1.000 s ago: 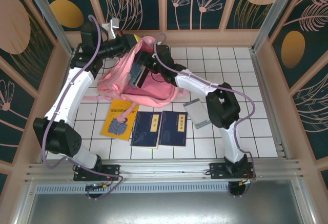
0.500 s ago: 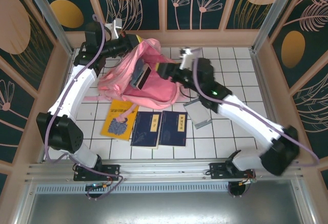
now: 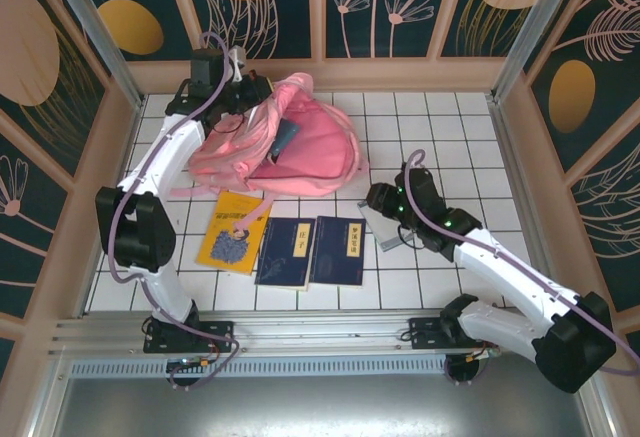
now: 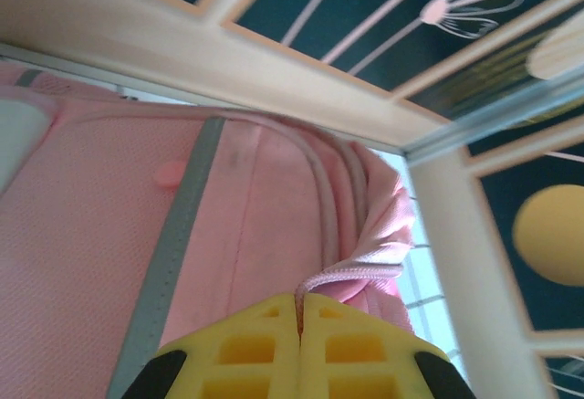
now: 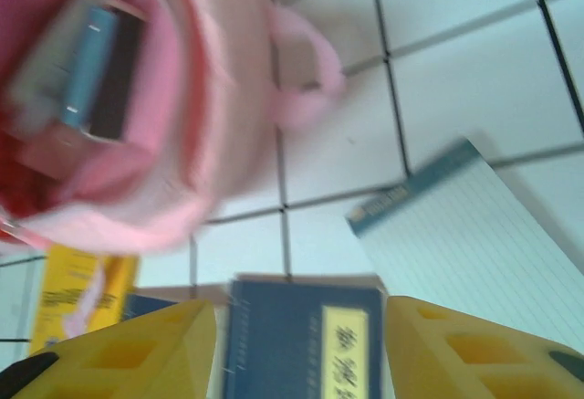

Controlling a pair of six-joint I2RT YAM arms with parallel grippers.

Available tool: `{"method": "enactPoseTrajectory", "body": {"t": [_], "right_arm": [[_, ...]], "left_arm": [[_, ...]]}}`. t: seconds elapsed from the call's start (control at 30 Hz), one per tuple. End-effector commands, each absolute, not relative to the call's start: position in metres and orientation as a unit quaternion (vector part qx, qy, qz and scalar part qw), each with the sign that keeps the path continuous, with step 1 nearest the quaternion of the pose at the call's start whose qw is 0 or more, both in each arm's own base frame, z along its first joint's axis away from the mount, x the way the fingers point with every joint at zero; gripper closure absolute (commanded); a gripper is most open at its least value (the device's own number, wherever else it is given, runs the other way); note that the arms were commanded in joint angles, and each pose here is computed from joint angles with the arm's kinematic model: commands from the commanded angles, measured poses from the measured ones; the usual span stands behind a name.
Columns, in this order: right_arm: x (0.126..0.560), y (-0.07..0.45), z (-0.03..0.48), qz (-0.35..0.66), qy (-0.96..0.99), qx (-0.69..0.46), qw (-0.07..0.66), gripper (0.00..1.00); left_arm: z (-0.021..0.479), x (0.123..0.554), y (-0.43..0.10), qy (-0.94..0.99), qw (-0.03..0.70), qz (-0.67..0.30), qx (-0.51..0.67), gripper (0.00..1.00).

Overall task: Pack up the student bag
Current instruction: Close the student bag at the top-left of the table.

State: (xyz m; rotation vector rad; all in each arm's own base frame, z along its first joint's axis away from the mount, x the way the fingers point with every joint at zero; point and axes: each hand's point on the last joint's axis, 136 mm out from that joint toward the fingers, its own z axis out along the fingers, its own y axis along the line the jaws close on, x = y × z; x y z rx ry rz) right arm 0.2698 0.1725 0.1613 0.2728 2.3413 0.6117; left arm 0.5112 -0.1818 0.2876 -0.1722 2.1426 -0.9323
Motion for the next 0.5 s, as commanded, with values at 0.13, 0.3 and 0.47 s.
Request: {"method": "enactPoseTrajectory", "body": {"t": [0.13,0.3,0.47], "right_arm": [[0.240,0.183,0.112,0.243,0.933,0.076,0.252,0.56],[0.231,0.200,0.079,0.260,0.943,0.069,0.194,0.84],[0.235,0.180,0.044,0.195,0.959,0.112,0.171,1.00]], "left_arm": [[0.251,0.531,-0.119,0.876,0.413,-0.223,-0.109,1.00],[0.248,0.528,-0.136,0.876,0.390,-0.268,-0.095,0.78],[0.286,0.513,-0.151,0.857,0.419,-0.289,-0.074,0.58]]}}
